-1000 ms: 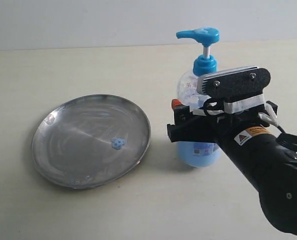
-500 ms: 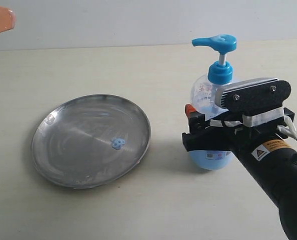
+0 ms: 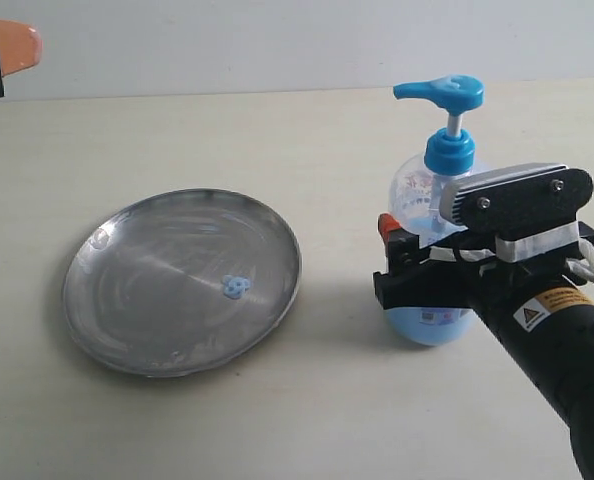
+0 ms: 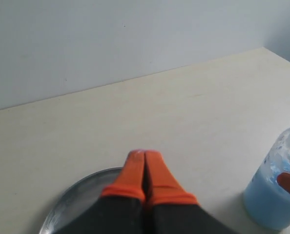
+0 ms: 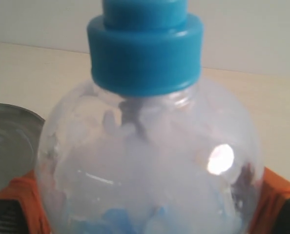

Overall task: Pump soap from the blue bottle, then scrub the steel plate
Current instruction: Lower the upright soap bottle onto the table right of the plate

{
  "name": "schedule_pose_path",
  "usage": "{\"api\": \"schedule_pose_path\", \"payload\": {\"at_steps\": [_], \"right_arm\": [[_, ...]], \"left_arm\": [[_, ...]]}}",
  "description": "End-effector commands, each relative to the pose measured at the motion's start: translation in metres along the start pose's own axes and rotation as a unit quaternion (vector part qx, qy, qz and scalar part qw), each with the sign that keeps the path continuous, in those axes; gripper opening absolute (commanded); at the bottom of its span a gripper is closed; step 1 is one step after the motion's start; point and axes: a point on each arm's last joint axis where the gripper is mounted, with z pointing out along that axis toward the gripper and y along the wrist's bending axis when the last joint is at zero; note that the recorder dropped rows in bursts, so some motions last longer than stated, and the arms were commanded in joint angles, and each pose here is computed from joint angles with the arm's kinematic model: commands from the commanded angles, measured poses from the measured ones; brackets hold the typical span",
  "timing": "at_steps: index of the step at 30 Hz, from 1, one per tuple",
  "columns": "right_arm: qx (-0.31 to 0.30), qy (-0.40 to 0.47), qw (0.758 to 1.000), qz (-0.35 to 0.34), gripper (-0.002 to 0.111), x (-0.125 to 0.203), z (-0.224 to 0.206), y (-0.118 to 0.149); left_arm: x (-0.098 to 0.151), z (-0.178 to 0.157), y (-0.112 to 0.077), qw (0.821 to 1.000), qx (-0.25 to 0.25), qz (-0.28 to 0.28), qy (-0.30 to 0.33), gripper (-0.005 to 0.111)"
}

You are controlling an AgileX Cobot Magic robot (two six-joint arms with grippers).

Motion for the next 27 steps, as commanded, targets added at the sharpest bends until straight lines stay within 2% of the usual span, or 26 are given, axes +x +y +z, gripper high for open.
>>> {"api": "schedule_pose_path", "payload": {"at_steps": [1,8,11,17,24,27], "right_arm": [[0.007,-0.062,0.998,0.007,0.000,-0.013,-0.002,-0.003],[0.009,-0.051,0.999,0.005,0.000,-0.011,-0.002,-0.003],[0.019,-0.038,0.999,0.004,0.007,-0.006,0.000,-0.004],[0.024,-0.021,0.999,-0.009,0.034,0.003,0.004,-0.003],[0.027,-0.035,0.999,-0.010,0.078,0.000,0.003,-0.004],[0.030,-0.039,0.999,-0.009,0.090,0.000,0.003,-0.004]], "left_arm": [[0.000,-0.001,-0.001,1.000,-0.001,0.003,-0.007,0.000],[-0.001,-0.001,-0.001,1.000,0.000,-0.002,-0.008,0.000],[-0.001,-0.001,-0.001,1.000,0.001,-0.004,-0.008,0.000],[-0.001,-0.001,-0.001,1.000,0.001,-0.005,-0.008,0.000],[-0.001,-0.001,-0.001,1.000,0.001,-0.005,-0.008,0.000],[-0.001,-0.001,-0.001,1.000,0.001,-0.005,-0.009,0.000]]}}
